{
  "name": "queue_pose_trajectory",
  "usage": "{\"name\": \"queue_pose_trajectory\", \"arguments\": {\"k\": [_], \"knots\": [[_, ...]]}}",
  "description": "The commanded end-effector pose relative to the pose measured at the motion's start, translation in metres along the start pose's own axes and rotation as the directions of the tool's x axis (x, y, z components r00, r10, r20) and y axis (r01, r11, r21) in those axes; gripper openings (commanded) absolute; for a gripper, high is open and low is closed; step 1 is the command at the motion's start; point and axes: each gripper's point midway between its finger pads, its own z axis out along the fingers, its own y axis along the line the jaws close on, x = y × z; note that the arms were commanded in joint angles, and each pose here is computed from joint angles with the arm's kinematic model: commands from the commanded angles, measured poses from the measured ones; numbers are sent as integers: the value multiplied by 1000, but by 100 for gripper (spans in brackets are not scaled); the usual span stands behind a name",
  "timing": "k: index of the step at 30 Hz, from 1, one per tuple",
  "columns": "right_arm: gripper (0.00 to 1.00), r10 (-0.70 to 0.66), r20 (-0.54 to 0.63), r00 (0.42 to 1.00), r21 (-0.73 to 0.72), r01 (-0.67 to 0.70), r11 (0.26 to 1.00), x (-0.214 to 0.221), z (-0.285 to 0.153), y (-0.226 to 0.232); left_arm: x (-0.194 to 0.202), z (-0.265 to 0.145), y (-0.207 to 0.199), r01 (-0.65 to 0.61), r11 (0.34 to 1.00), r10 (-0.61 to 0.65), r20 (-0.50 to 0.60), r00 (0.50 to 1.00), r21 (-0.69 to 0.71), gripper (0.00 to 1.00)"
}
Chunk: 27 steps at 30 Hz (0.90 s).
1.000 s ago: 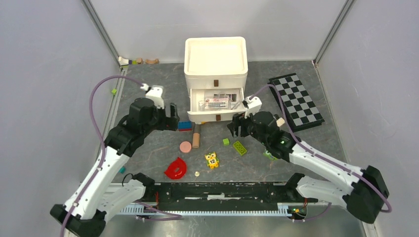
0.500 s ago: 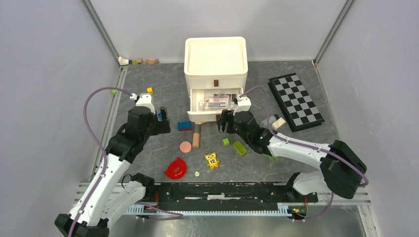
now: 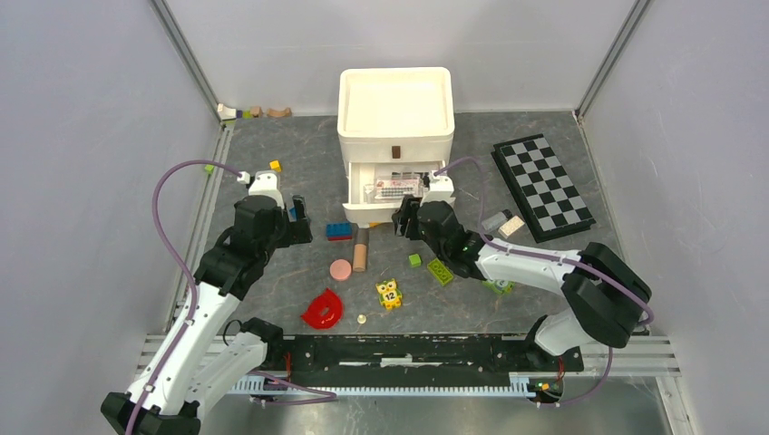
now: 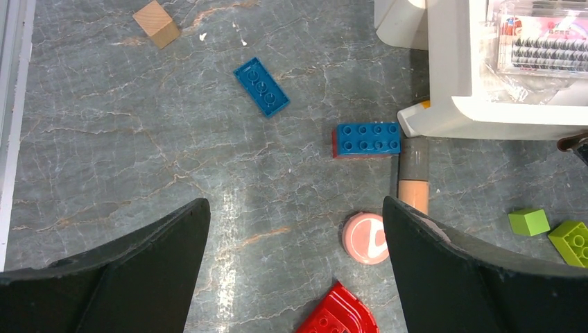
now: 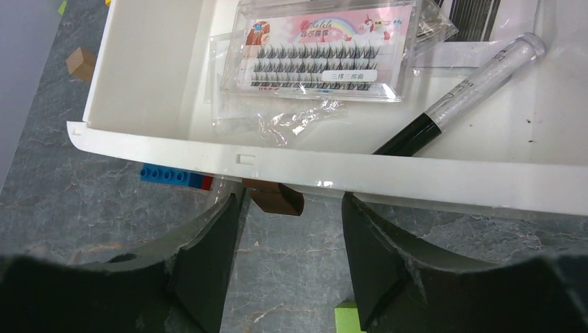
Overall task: Organize the makeup
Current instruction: Close the drawer in the storage box.
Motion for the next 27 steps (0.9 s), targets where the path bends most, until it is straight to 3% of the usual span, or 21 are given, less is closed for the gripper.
{"name": "queue_pose_trajectory", "arguments": {"k": [1, 9, 14, 18, 20, 24, 27], "knots": [[60, 66, 79, 995, -48, -62, 997, -27, 11, 24, -14, 1, 0, 16, 1000, -16, 57, 998, -5, 100], [33, 67, 95, 993, -57, -61, 996, -29, 12, 25, -13, 2, -2, 10, 1000, -10, 53, 999, 7, 100], [11, 80, 118, 990, -87, -70, 994, -37, 7, 29, -13, 3, -3, 8, 1000, -8, 51, 999, 10, 100], [4, 84, 123, 989, -112, -70, 991, -42, 5, 35, -13, 2, -3, 8, 1000, -9, 52, 999, 11, 100], [9, 81, 115, 990, -112, -68, 991, -40, 6, 35, -13, 2, -3, 8, 1000, -9, 52, 999, 12, 100], [37, 84, 78, 993, -104, -75, 992, -28, 9, 33, -13, 3, -3, 7, 1000, -7, 52, 999, 12, 100], [41, 88, 52, 995, -111, -82, 990, -20, 12, 34, -13, 3, -4, 6, 1000, -7, 53, 999, 18, 100]]}}
